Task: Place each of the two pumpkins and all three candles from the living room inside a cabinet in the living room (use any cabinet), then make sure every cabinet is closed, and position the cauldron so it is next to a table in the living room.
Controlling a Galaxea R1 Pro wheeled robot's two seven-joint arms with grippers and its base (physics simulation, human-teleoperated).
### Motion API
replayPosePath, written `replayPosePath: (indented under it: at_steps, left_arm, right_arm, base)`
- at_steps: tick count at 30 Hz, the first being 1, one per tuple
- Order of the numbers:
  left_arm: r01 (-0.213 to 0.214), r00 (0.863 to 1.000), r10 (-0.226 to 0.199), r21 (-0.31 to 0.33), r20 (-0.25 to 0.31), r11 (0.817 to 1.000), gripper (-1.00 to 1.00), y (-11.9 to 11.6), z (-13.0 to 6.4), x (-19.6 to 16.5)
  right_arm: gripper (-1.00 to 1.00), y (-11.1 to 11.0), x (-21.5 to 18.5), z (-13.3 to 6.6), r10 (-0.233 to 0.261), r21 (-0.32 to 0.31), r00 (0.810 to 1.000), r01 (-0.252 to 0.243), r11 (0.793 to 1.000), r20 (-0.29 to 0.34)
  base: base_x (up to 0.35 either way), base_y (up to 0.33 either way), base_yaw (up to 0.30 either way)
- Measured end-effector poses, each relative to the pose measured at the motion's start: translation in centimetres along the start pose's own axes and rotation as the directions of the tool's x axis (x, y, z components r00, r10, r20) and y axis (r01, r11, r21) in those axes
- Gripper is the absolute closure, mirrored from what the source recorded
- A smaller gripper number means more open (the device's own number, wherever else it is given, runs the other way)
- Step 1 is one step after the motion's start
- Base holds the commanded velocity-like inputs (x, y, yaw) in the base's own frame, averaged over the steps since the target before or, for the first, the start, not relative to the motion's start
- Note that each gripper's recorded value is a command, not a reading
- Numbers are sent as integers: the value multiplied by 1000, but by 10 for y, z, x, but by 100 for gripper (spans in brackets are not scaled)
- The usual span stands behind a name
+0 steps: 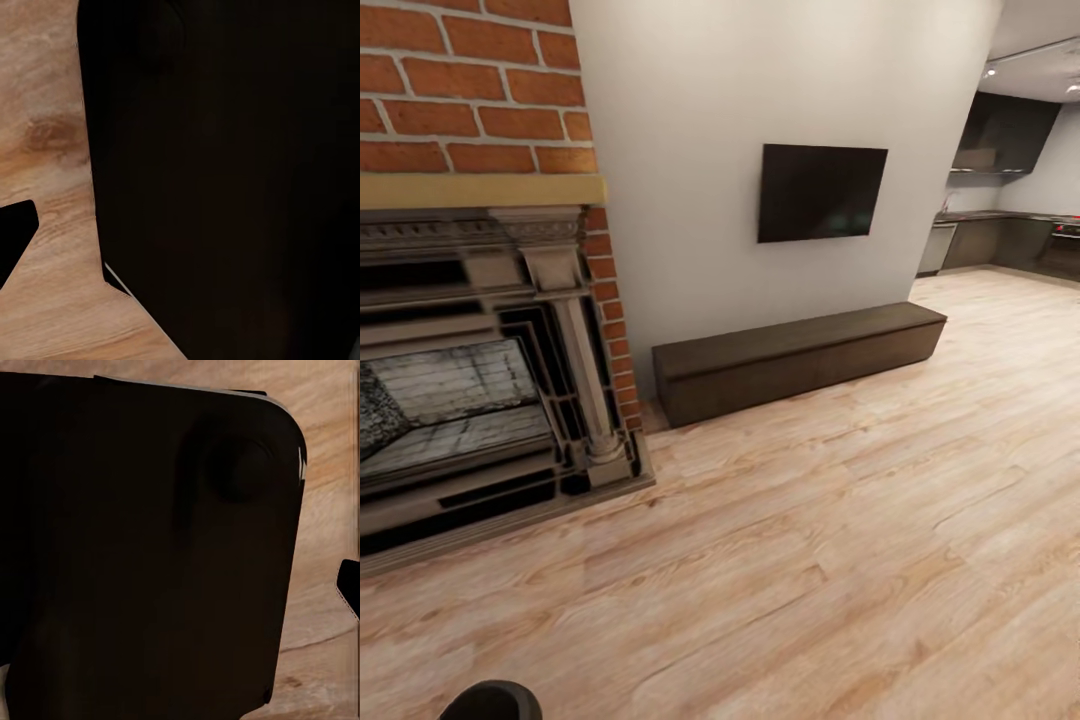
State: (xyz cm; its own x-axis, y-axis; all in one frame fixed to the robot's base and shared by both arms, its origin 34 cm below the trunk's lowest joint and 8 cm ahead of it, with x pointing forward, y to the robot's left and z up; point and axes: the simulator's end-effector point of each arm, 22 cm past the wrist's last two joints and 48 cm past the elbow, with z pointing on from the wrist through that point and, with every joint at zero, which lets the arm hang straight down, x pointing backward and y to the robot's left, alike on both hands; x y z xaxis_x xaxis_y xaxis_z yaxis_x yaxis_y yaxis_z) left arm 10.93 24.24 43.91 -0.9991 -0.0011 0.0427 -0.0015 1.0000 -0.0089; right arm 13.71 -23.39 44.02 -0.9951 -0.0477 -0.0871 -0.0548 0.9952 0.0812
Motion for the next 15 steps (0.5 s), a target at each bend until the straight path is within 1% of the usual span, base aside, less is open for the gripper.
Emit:
replayPosePath:
  at_steps: [5,9,11,15]
  left_arm:
    - [0,1000,0,0,0,1000,-100,0,0,0]
    - [0,1000,0,0,0,1000,-100,0,0,0]
    - [0,1000,0,0,0,1000,-100,0,0,0]
    - [-1,1000,1,1,0,1000,-100,-1,0,0]
  right_arm:
    - [-100,0,0,0,0,0,1000,0,1000,0]
    - [-100,0,0,0,0,0,1000,0,1000,0]
    - [-100,0,0,0,0,0,1000,0,1000,1]
    - [-100,0,0,0,1,0,1000,-1,1000,0]
  base:
    - [187,-168,0]
    - [257,-155,-6]
    - [287,-145,-127]
    - [281,-194,-216]
